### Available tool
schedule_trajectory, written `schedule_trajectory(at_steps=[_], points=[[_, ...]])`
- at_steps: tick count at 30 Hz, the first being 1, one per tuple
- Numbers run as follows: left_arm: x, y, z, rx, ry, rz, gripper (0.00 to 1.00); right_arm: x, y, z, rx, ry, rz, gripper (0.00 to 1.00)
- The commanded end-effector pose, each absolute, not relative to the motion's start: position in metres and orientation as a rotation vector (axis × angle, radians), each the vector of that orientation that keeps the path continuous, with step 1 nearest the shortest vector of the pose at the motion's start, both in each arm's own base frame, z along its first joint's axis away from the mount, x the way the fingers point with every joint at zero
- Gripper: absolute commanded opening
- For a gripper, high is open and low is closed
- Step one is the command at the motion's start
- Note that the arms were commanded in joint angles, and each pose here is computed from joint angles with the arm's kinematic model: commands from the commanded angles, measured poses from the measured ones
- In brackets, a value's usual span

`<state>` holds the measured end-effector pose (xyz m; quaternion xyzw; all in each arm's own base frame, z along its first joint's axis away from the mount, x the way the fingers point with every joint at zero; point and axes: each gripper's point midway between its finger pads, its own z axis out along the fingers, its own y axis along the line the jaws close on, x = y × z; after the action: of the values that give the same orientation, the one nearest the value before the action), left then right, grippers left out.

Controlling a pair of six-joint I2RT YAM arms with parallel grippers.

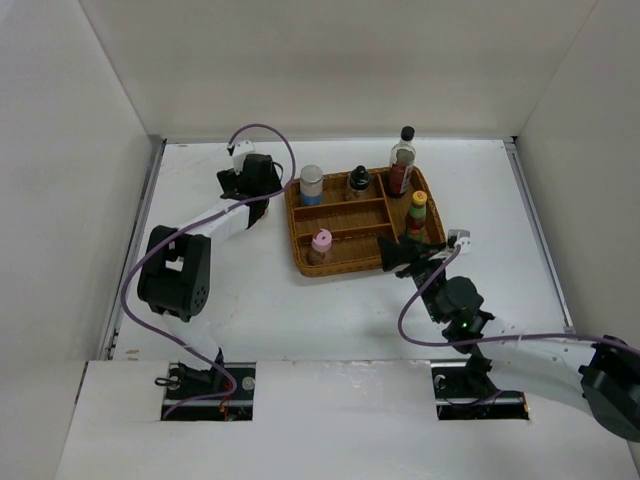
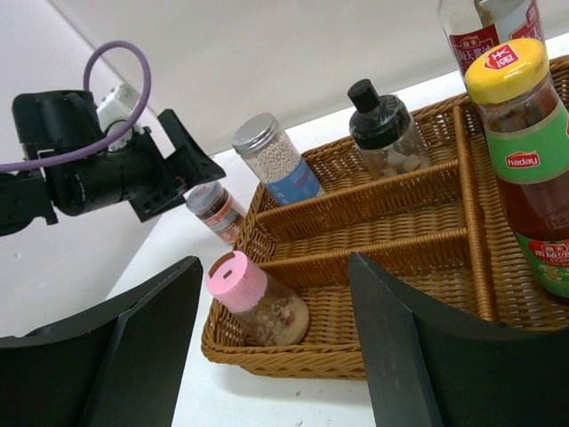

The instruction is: Organize the condiment bottles

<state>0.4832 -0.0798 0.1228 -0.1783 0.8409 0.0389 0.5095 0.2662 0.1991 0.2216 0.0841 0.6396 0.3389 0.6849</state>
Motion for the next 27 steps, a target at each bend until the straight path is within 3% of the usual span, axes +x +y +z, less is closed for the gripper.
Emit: schedule_trajectory(at_steps=[1, 8, 15, 19, 27], points=[[0.502, -0.083, 0.142, -0.430, 1.986, 0.051, 0.88, 0.266, 0.208, 0.247, 0.195, 1.374, 0.820, 0.73], [0.496, -0.085, 0.120, -0.425, 2.026, 0.063, 0.80, 0.265, 0.209, 0.248, 0.189, 1.374, 0.825, 0.73], [0.487, -0.081, 0.124, -0.436, 2.007, 0.037, 0.46, 0.265, 0.208, 0.250, 0.187, 1.370, 0.824, 0.74], [0.479, -0.080, 0.163, -0.456, 1.908, -0.005, 0.37, 0.263, 0.206, 0.254, 0.186, 1.355, 0.820, 0.74], [0.424, -0.095, 0.297, -0.433, 1.634, -0.122, 0.35, 0.260, 0.195, 0.259, 0.220, 1.324, 0.808, 0.74]])
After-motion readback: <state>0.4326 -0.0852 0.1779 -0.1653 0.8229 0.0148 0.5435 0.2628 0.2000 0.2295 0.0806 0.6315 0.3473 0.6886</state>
